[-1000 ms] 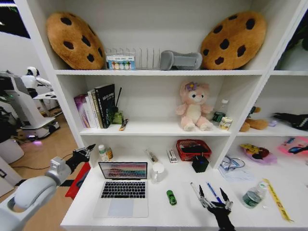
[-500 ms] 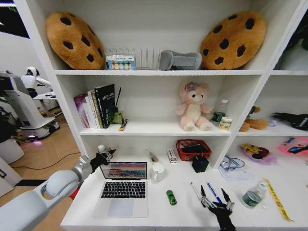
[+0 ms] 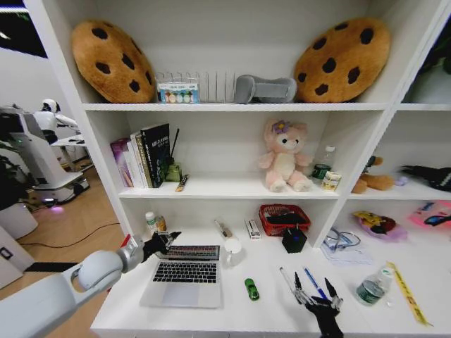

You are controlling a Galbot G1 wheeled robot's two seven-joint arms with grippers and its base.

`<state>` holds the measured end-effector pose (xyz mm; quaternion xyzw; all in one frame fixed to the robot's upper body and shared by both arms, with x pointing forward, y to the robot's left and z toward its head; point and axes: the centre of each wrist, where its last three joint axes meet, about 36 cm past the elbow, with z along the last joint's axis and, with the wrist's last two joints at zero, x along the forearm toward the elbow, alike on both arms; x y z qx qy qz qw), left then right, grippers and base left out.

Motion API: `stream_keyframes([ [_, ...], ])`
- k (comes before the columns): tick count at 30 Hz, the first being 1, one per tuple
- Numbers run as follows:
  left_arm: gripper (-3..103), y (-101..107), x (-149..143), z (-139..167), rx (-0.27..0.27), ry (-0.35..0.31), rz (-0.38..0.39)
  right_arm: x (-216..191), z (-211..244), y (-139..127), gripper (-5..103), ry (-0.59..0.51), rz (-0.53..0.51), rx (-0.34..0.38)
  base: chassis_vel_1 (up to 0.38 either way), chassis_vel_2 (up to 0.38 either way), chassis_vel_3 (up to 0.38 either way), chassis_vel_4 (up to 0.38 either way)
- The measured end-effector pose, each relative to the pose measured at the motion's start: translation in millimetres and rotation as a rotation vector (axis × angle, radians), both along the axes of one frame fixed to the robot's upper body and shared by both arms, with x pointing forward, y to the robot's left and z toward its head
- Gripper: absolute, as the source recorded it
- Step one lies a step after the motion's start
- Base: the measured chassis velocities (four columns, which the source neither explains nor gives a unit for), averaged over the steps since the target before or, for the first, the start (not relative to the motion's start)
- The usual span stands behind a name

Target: Organize the objects on the table.

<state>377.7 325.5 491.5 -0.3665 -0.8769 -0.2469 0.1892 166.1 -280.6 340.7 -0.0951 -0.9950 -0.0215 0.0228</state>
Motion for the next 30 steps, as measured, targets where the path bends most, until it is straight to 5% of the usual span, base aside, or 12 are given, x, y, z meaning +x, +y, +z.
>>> stream_keyframes([
  [11, 0, -4, -28, 10, 0.055, 0.005, -0.048, 11, 0, 3, 100, -0.014, 0.003, 0.02, 0.0, 0.0, 0.0, 0.0],
  [21, 0, -11, -60, -21, 0.096, 0.086, -0.09, 9, 2, 0, 100, -0.011, -0.022, 0.032, 0.0, 0.0, 0.0, 0.0],
  [25, 0, -11, -50, -14, 0.052, 0.04, -0.02, 7, 6, 0, 100, -0.014, -0.021, 0.034, 0.0, 0.0, 0.0, 0.0],
  [27, 0, -13, -34, -2, -0.032, -0.015, 0.111, 8, 10, -1, 100, -0.02, -0.01, 0.029, 0.0, 0.0, 0.0, 0.0],
  [28, 0, -13, -34, -2, -0.032, -0.015, 0.111, 8, 10, -1, 100, -0.02, -0.01, 0.029, 0.0, 0.0, 0.0, 0.0],
  [30, 0, -16, -27, 4, -0.107, -0.049, 0.279, 10, 13, -2, 100, -0.02, -0.003, 0.024, 0.0, 0.0, 0.0, 0.0],
])
